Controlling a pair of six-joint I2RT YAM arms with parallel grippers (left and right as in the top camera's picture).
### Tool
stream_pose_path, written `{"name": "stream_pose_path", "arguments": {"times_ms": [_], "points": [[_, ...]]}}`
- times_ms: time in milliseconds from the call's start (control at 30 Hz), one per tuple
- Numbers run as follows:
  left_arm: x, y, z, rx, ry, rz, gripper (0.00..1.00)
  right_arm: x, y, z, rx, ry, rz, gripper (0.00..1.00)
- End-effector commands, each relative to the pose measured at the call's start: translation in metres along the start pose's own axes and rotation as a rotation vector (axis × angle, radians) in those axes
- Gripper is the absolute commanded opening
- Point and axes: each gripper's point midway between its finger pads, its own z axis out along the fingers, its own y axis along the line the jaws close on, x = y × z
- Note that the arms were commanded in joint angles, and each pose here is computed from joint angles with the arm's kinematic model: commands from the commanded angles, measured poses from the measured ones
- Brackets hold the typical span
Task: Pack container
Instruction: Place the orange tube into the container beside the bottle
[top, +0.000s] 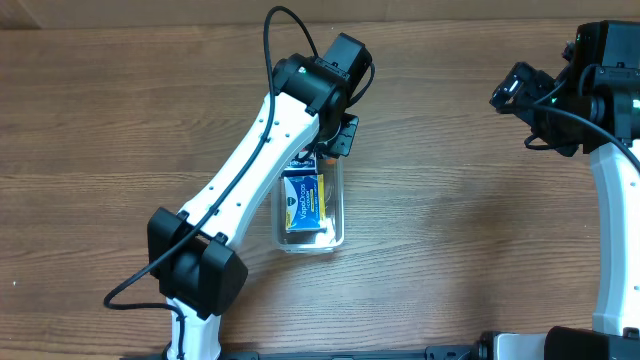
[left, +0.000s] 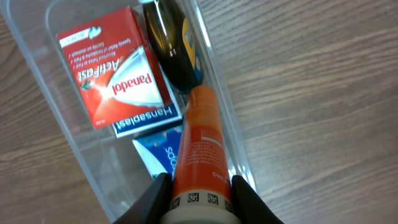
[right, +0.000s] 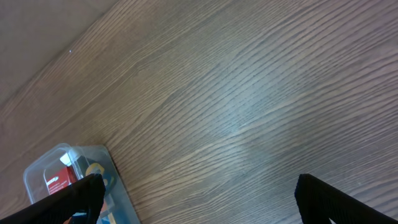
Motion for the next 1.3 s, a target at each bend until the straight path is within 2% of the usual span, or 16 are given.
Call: {"name": "stream_pose_path", "arguments": {"times_ms": [0, 167, 333, 433, 567, 667, 767, 833, 967, 1067, 1200, 1267], "points": [[-0.008, -0.002, 0.014, -0.01, -0.01, -0.011, 0.26, -0.001, 0.002, -0.001, -0.007, -0.006, -0.005, 1.0], [-0.007, 0.0, 0.039, -0.04, 0.034, -0.007, 0.33, -0.001, 0.002, -0.001, -0.007, -0.006, -0.005, 1.0], [0.004, 0.001, 0.076, -0.066, 0.129, -0.002, 0.3, -0.001, 0.002, -0.001, -0.007, -0.006, -0.005, 1.0], [0.004, 0.0, 0.083, -0.063, 0.133, -0.003, 0.29, -0.001, 0.002, -0.001, -0.007, -0.006, -0.005, 1.0], [-0.01, 0.003, 0.074, -0.079, 0.066, -0.007, 0.38, -0.001, 0.002, -0.001, -0.007, -0.006, -0.005, 1.0], [-0.018, 0.001, 0.061, -0.062, 0.028, -0.01, 0.52, -0.001, 0.002, -0.001, -0.007, -0.006, -0.005, 1.0], [-0.02, -0.003, 0.041, -0.031, 0.011, -0.012, 0.63, -0.001, 0.002, -0.001, -0.007, -0.006, -0.005, 1.0], [-0.02, -0.005, 0.023, -0.008, -0.004, -0.013, 0.98, -0.001, 0.002, -0.001, -0.007, -0.006, -0.005, 1.0], [-0.021, 0.006, -0.036, 0.012, -0.073, -0.037, 1.0, -0.001, 0.002, -0.001, -0.007, -0.006, -0.005, 1.0], [-0.014, 0.034, -0.085, -0.013, -0.13, -0.083, 1.0, -0.001, 0.002, -0.001, -0.007, -0.006, -0.005, 1.0], [0.027, 0.098, -0.151, -0.145, -0.176, -0.176, 1.0, -0.002, 0.002, -0.001, -0.007, -0.006, -0.005, 1.0], [0.046, 0.111, -0.18, -0.155, -0.227, -0.171, 1.0, -0.002, 0.002, -0.001, -0.007, -0.006, -0.005, 1.0]]}}
